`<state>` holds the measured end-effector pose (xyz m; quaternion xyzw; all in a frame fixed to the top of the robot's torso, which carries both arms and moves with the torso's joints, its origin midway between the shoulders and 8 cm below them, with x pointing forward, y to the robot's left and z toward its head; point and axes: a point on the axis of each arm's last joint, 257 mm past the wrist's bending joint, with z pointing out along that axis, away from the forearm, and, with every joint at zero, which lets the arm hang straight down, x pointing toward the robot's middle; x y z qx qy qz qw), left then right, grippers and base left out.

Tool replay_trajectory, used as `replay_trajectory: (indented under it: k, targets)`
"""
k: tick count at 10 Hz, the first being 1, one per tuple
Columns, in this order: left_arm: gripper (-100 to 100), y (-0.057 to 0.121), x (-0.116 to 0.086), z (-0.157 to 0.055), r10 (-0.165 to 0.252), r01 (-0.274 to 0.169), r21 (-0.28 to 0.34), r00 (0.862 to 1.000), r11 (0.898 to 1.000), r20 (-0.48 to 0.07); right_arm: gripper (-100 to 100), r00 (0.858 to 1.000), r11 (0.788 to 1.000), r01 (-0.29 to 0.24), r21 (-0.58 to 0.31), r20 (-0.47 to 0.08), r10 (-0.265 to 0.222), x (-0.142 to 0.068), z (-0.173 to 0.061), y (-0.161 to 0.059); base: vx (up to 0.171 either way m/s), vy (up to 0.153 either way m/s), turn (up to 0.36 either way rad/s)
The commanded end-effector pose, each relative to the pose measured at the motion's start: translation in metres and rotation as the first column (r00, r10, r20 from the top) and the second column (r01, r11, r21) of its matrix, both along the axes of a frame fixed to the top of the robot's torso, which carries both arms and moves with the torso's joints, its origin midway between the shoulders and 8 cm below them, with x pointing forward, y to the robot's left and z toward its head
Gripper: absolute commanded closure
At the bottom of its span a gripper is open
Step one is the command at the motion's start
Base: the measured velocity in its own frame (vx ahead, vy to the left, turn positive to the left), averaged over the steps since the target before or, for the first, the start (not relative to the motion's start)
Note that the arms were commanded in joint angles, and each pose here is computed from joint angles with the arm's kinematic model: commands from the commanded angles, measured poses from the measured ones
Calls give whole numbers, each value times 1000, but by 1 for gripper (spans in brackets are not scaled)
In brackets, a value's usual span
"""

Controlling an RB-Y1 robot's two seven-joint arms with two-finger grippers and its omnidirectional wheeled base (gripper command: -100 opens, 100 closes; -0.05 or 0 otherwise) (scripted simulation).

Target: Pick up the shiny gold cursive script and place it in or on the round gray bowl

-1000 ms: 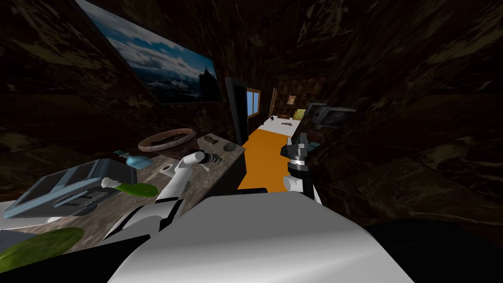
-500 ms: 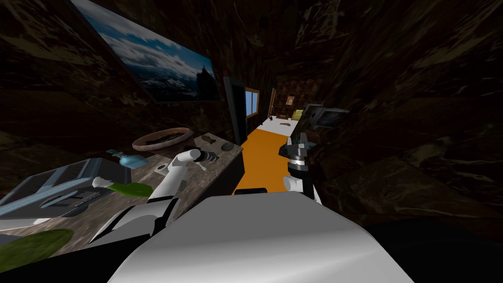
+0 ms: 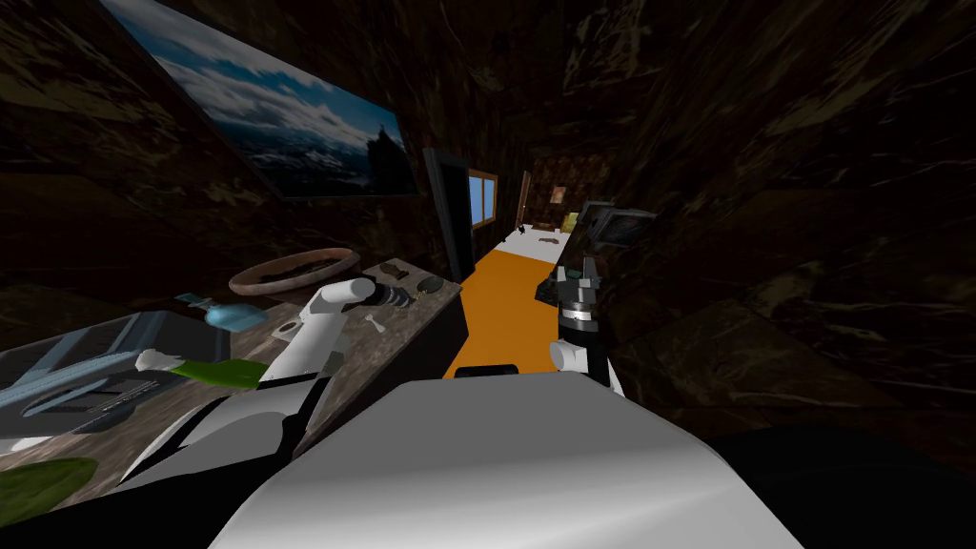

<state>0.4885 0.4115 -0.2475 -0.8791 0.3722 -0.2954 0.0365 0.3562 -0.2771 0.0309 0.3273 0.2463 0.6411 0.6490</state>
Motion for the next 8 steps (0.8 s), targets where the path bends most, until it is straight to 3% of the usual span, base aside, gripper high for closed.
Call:
replay_trajectory:
  k: [1, 4, 6, 8]
  targets:
    - [100, 14, -1, 17, 8, -8, 25, 1000, 1000, 1, 0, 1000, 1000, 0, 0, 0, 0, 0, 0, 0, -9, -132, -22]
    - [100, 27, -5, 38, 33, -33, 29, 999, 999, -8, 0, 1000, 1000, 0, 0, 0, 0, 0, 0, 0, 40, -121, -3]
    - [100, 28, -13, 39, 64, -65, -14, 997, 998, -39, 0, 1000, 1000, 0, 0, 0, 0, 0, 0, 0, 173, -50, 2]
    - [100, 26, -23, 35, 93, -98, -61, 993, 993, -76, 0, 1000, 1000, 0, 0, 0, 0, 0, 0, 0, 253, 53, -15]
